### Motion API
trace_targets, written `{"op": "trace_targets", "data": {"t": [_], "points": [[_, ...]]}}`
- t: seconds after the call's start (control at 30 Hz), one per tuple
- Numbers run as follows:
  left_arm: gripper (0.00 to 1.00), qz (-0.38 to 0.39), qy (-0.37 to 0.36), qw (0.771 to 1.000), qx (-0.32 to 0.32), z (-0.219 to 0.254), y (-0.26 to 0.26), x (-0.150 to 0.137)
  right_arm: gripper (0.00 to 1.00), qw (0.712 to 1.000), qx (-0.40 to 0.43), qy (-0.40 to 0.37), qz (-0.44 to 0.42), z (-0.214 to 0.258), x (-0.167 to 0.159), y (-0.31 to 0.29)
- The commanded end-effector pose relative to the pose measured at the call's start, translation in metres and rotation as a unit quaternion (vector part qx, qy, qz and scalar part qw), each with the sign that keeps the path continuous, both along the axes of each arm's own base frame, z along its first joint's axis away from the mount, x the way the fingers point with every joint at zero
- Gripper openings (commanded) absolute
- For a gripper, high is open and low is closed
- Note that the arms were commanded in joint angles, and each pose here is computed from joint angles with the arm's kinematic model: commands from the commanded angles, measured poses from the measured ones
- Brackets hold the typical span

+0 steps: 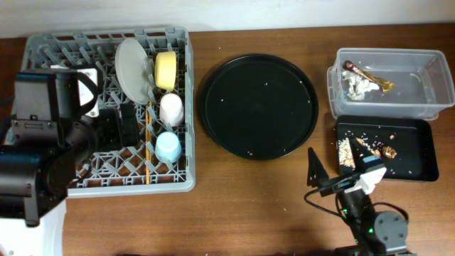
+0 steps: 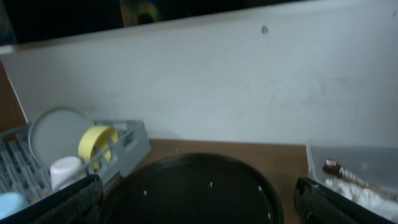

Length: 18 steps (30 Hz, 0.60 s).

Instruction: Sort waste into correct bins and load items into the dishwasher rack

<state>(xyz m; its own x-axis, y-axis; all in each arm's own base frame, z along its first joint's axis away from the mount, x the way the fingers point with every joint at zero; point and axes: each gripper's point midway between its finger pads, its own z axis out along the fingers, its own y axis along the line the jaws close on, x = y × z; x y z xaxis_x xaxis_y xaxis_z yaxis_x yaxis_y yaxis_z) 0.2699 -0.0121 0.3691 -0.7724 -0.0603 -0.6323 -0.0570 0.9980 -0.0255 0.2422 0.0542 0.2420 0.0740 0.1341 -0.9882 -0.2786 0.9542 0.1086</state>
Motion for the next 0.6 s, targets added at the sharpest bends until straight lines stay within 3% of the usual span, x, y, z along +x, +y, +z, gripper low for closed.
{"op": "trace_targets", "data": {"t": [0.0, 0.13, 0.33, 0.57], "points": [[0.99, -0.002, -0.008, 1.0, -0.003, 0.004, -0.001, -0.003, 0.98, 1.0, 0.003, -0.017, -0.006, -0.016, -0.002, -0.002], [0.99, -0.002, -0.008, 1.0, -0.003, 0.004, -0.001, -0.003, 0.98, 1.0, 0.001, 0.0, -0.008, -0.04, -0.003, -0.002], [0.99, -0.003, -0.007, 1.0, -0.003, 0.004, -0.001, -0.003, 0.99, 0.996, -0.009, 0.085, -0.008, -0.082, -0.002, -0.002], [0.99, -0.002, -0.008, 1.0, -0.003, 0.004, -0.001, -0.003, 0.98, 0.996, -0.009, 0.085, -0.008, -0.082, -0.002, -0.002]]}}
